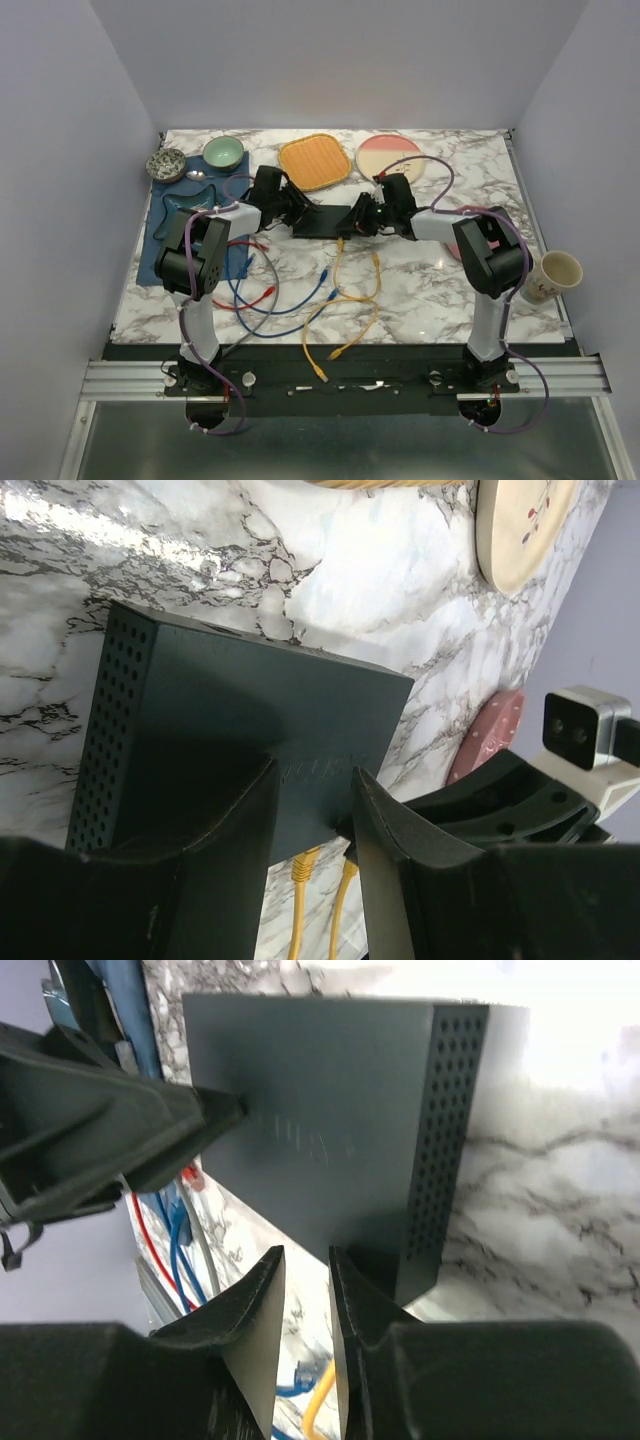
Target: Pull the plug from the switch port
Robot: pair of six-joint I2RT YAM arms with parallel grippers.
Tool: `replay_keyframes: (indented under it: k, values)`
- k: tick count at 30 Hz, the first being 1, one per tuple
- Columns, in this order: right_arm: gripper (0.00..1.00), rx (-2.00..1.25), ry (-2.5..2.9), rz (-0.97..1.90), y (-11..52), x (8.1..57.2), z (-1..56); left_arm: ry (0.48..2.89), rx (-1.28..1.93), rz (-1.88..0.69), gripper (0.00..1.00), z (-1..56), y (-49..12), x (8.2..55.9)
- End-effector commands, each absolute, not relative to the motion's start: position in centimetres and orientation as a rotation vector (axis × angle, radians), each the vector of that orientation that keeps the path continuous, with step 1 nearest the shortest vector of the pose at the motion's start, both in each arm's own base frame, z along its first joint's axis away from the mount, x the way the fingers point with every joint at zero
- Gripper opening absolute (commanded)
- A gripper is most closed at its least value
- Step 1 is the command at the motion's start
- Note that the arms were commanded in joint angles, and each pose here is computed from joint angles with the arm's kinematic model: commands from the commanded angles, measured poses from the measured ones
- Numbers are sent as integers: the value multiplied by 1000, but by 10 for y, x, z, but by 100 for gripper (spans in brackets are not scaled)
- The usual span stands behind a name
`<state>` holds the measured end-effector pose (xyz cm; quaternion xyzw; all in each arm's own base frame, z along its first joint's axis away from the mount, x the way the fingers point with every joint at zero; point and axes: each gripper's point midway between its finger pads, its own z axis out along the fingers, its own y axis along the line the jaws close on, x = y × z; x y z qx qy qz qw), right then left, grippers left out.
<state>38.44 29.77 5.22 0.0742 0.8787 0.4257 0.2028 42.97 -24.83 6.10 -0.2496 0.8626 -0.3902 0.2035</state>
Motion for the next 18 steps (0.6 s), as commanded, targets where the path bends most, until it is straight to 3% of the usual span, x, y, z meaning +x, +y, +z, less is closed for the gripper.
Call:
replay_keyframes:
  k: [1,7,14,18]
  values:
    - [35,248,2521,1094,290,392,26,2586,-723,-990,50,11,-245,388]
    - [33,240,2506,1032,279,394,29,2597,-737,-977,50,9,-245,377]
    - [11,259,2482,905,245,357,37,2414,-792,-925,50,52,-212,415]
    - [6,261,2524,912,241,338,24,2310,-864,-854,50,70,-184,449]
